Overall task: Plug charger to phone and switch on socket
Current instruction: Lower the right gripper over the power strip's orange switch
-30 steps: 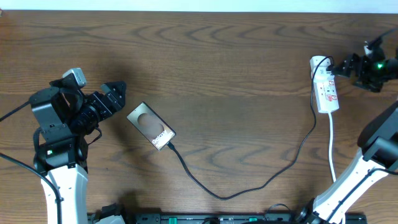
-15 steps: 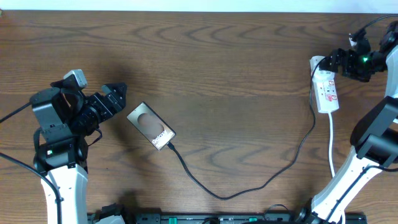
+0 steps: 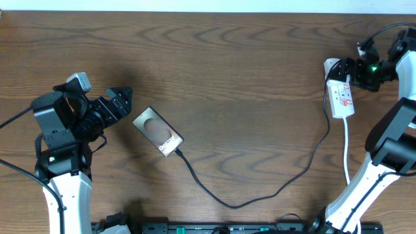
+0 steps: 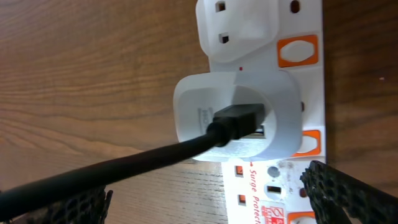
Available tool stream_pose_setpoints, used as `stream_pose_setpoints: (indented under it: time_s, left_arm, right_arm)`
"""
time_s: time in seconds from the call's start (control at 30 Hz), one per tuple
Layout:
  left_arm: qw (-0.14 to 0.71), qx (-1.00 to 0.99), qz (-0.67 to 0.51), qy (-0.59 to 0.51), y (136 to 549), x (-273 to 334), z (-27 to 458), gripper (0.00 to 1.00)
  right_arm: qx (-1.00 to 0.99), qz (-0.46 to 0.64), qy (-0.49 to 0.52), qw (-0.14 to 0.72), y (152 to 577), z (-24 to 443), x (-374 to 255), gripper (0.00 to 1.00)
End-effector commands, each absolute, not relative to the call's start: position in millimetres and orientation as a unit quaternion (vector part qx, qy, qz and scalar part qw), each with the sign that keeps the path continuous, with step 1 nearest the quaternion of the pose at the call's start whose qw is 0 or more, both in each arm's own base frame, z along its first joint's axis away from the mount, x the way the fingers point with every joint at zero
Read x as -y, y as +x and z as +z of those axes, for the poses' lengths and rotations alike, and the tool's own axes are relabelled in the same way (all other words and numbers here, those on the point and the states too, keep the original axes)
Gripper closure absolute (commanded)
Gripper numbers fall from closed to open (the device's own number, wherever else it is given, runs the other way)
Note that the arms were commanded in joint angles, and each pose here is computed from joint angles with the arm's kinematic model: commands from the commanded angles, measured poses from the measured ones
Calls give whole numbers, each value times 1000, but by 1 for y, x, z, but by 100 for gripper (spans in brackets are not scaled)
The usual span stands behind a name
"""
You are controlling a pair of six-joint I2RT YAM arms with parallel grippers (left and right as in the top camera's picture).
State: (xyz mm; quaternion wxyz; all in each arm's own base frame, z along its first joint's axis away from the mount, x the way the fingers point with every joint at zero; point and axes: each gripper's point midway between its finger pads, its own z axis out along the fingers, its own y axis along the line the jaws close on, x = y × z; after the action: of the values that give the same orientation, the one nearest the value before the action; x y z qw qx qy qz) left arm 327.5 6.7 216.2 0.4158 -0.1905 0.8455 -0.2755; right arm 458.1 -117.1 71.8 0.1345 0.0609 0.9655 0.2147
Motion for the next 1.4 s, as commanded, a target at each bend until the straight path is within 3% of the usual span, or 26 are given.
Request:
stream_pose_setpoints:
  time_s: [0.0,1.37]
  left_arm:
    - [424,-846,-266,-186,330,-10,221,7]
    - [422,-846,-266,-186,330,-10,220,7]
  right_arm:
    - [-963,228,50,134,459,68,108,1]
    - [-964,230,35,129,460,48,92,1]
